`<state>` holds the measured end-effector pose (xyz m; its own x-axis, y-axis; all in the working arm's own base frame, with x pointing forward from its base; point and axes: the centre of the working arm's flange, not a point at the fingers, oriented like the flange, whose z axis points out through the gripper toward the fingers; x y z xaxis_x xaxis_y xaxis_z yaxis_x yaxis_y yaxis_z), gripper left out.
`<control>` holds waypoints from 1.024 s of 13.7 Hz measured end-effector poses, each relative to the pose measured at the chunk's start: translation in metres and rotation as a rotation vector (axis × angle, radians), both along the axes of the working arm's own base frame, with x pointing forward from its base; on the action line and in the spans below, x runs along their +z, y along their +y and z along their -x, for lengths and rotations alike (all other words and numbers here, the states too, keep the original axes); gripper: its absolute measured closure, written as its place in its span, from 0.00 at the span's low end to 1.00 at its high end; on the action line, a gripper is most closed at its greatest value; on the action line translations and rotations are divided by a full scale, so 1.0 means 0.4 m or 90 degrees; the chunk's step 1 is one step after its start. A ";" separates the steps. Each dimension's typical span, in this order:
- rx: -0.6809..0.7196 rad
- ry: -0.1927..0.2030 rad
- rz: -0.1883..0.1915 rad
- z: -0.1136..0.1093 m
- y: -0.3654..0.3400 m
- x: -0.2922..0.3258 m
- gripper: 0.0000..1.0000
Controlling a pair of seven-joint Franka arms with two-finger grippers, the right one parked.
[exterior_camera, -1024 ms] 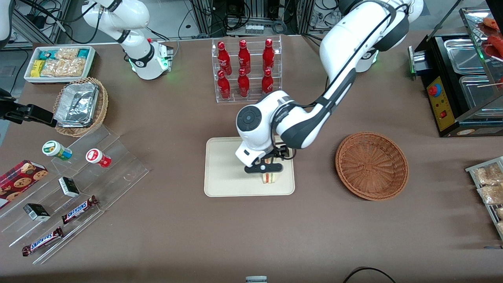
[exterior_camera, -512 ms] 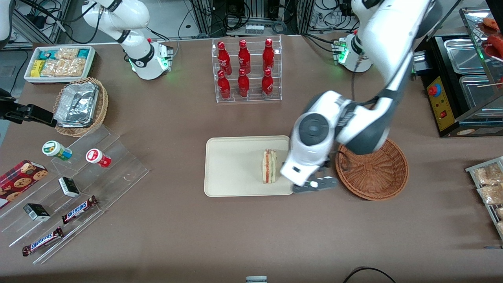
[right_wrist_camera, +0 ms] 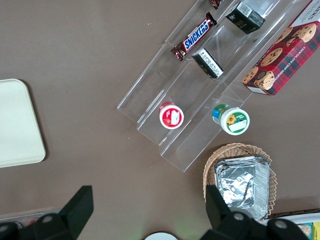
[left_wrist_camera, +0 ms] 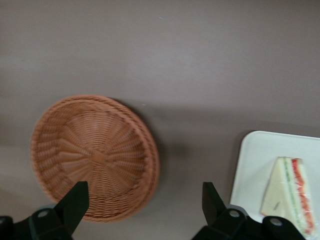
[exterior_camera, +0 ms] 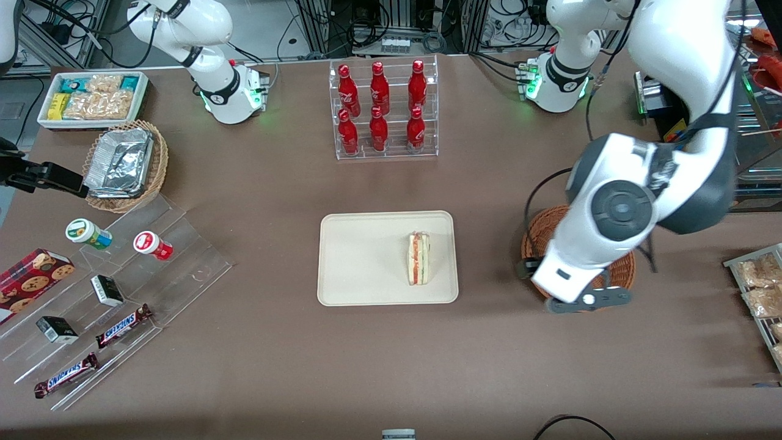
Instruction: Place sandwich from basket to tray
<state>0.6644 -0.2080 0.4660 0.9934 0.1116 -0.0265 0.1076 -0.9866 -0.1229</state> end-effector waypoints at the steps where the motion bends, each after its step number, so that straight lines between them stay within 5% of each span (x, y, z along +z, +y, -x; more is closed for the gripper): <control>1: -0.007 0.003 -0.004 -0.001 0.040 0.021 0.00; 5: -0.029 0.037 0.001 0.037 0.225 0.125 0.00; 10: -0.051 0.089 0.027 0.146 0.328 0.272 0.00; 14: -0.065 0.108 0.017 0.223 0.340 0.305 0.00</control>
